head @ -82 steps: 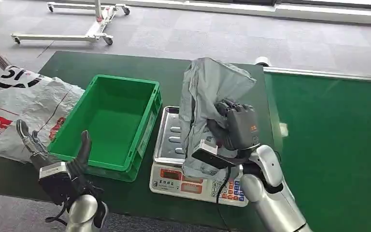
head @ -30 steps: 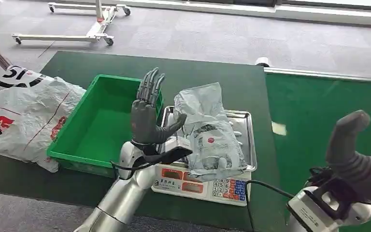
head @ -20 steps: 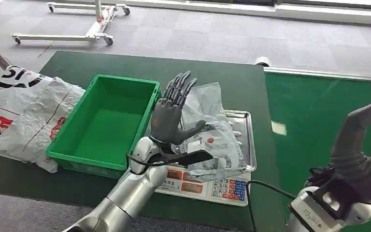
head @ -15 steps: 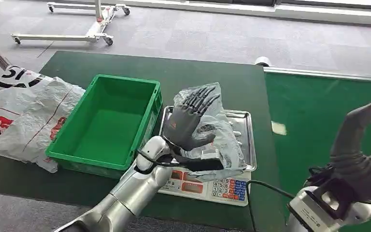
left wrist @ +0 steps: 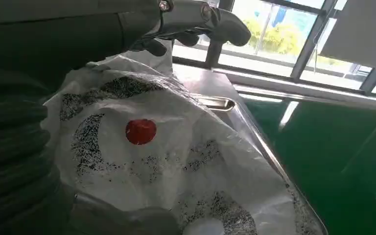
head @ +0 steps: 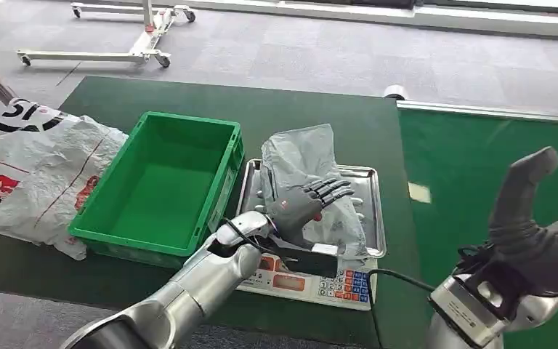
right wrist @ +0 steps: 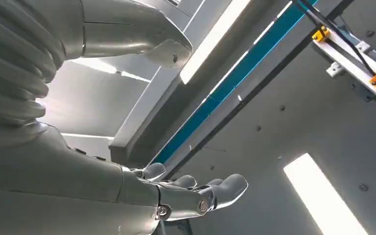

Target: Moved the parcel from conveyor to table for the left to box.

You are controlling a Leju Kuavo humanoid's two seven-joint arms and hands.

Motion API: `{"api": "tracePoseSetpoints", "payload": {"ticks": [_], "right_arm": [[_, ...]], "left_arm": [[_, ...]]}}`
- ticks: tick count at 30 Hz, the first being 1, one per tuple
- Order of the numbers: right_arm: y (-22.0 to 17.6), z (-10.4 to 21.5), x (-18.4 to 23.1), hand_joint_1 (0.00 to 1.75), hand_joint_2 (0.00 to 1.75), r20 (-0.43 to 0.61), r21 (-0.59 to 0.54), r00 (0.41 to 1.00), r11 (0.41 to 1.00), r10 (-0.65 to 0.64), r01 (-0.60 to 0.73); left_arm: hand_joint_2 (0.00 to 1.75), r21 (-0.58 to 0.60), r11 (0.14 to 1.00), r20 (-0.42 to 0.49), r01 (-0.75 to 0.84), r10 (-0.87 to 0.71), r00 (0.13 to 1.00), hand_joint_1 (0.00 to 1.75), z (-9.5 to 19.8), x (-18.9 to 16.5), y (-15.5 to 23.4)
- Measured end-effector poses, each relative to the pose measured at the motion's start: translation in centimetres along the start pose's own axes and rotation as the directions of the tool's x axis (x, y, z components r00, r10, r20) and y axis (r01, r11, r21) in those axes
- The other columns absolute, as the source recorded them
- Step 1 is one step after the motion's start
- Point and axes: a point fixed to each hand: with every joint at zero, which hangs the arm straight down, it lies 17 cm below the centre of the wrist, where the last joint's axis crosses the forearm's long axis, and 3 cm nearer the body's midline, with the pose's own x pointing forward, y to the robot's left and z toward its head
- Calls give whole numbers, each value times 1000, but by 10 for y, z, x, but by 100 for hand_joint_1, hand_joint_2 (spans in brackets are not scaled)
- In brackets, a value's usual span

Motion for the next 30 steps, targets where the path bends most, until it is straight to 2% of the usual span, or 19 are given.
{"api": "tracePoseSetpoints", "payload": {"ticks": [1,2,3,7,15,16,17,26,28,30], "right_arm": [[0,0,0,0,175,0,0,1000,1000,0,0],[0,0,0,0,175,-2,-1,1000,1000,-2,2],[0,0,0,0,175,-3,-1,1000,1000,-3,3],[0,1,-1,0,175,-5,-1,1000,1000,-4,4],[2,2,-2,0,175,-12,2,1000,1000,-10,10],[2,2,-2,0,175,-13,3,1000,1000,-11,11],[2,3,-3,0,175,-15,2,1000,1000,-13,13],[4,5,-5,0,175,-28,5,999,1000,-19,19],[4,5,-5,0,175,-28,6,999,1000,-19,19],[5,6,-5,0,175,-26,11,1000,1000,-14,15]], "left_arm": [[175,-9,1000,0,-4,4,1000,0,0,-1,-1],[175,-20,1000,0,-11,11,1000,14,1,-1,-4],[175,-35,999,-2,-19,19,1000,175,1,-2,-6],[175,-88,995,-9,-43,43,999,175,4,-4,-15],[175,-102,993,-8,-60,59,998,175,7,-8,-16],[175,-105,993,-9,-60,60,998,169,8,-8,-16],[175,-116,991,-12,-64,63,998,175,8,-9,-18],[175,-276,961,-122,4,-40,992,175,17,-35,-40],[175,-281,960,-124,12,-49,991,175,17,-36,-40],[175,-210,976,-124,65,-92,988,175,13,-40,-27]]}}
